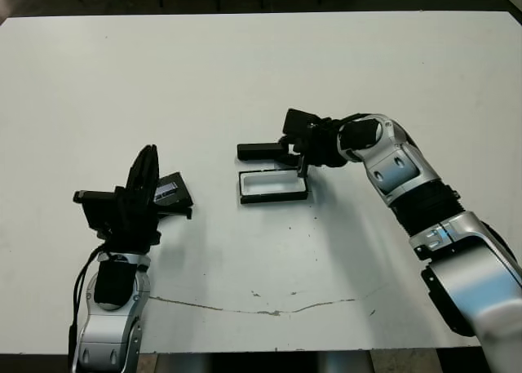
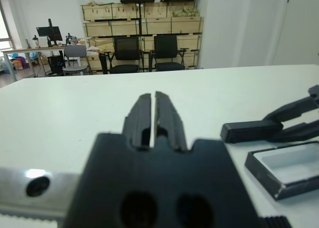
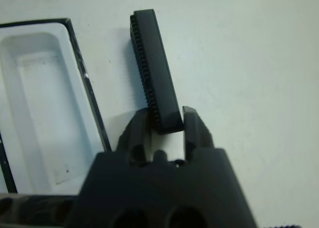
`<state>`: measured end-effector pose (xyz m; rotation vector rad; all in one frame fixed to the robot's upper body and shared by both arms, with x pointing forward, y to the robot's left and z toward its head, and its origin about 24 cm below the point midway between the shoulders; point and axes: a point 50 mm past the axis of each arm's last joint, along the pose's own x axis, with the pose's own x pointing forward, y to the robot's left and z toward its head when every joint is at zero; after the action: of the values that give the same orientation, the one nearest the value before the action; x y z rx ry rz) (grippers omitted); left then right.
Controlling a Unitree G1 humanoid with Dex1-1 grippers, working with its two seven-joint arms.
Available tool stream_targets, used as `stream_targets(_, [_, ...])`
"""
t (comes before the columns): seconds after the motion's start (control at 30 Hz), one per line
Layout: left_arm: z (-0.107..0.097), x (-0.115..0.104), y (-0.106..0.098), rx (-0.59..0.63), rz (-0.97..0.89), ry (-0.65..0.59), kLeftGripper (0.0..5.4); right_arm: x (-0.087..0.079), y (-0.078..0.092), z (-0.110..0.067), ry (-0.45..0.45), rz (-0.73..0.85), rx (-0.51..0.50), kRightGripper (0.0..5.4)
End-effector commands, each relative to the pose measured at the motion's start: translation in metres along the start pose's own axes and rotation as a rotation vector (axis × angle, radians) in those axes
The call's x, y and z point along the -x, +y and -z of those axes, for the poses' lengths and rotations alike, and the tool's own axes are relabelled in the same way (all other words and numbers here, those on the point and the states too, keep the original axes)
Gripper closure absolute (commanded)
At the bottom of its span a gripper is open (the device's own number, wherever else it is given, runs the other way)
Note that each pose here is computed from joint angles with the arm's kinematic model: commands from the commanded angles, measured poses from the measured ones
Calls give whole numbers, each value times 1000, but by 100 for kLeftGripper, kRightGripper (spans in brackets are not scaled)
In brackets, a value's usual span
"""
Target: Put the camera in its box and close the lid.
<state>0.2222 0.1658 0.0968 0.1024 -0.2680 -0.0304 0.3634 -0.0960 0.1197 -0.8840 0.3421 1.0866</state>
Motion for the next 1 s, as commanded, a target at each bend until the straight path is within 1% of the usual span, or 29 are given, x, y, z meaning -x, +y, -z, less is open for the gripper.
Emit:
stream_targets(0.03, [3, 4, 0, -3, -7, 26, 540, -8, 12, 12, 38, -47, -30, 508])
stream_targets(0.1, [3, 4, 1, -2, -8, 26, 540, -7, 12, 13, 23, -48, -45, 529])
stream_targets(0.17, [3, 4, 1, -2, -9, 24, 540, -6, 11, 12, 15, -40, -36, 537])
stream_targets(0.3, [3, 4, 0, -9, -9, 20, 540, 2, 4, 10, 15, 11, -14, 538])
stream_targets(0.37, [3, 4, 0, -14, -10, 22, 540, 7, 1, 9, -3, 51, -12, 538])
stream_targets(0.43, [4, 4, 0, -2, -10, 25, 540, 13, -3, 6, -51, 107, -14, 538])
stream_targets(0.5, [4, 4, 0, 2, -10, 24, 540, 22, -6, 3, -116, 173, 20, 538])
stream_targets(0.6, [3, 5, -1, 1, -10, 23, 540, 40, -7, -5, -223, 298, 80, 538])
stream_targets(0.67, [4, 5, -1, 1, -9, 23, 540, 54, -4, -11, -309, 380, 116, 538])
stream_targets(0.73, [4, 5, 0, 0, -10, 24, 540, 68, 2, -16, -376, 462, 169, 538])
stream_targets(0.8, [4, 5, 0, -3, -12, 24, 540, 82, 11, -22, -451, 537, 258, 538])
stream_targets(0.9, [4, 6, 1, 0, -12, 25, 540, 101, 26, -26, -532, 619, 427, 539])
stream_targets(0.97, [4, 6, 2, -4, -11, 26, 540, 109, 35, -27, -596, 662, 534, 539])
stream_targets(1.0, [4, 6, 2, -7, -11, 27, 540, 111, 38, -27, -607, 673, 584, 539])
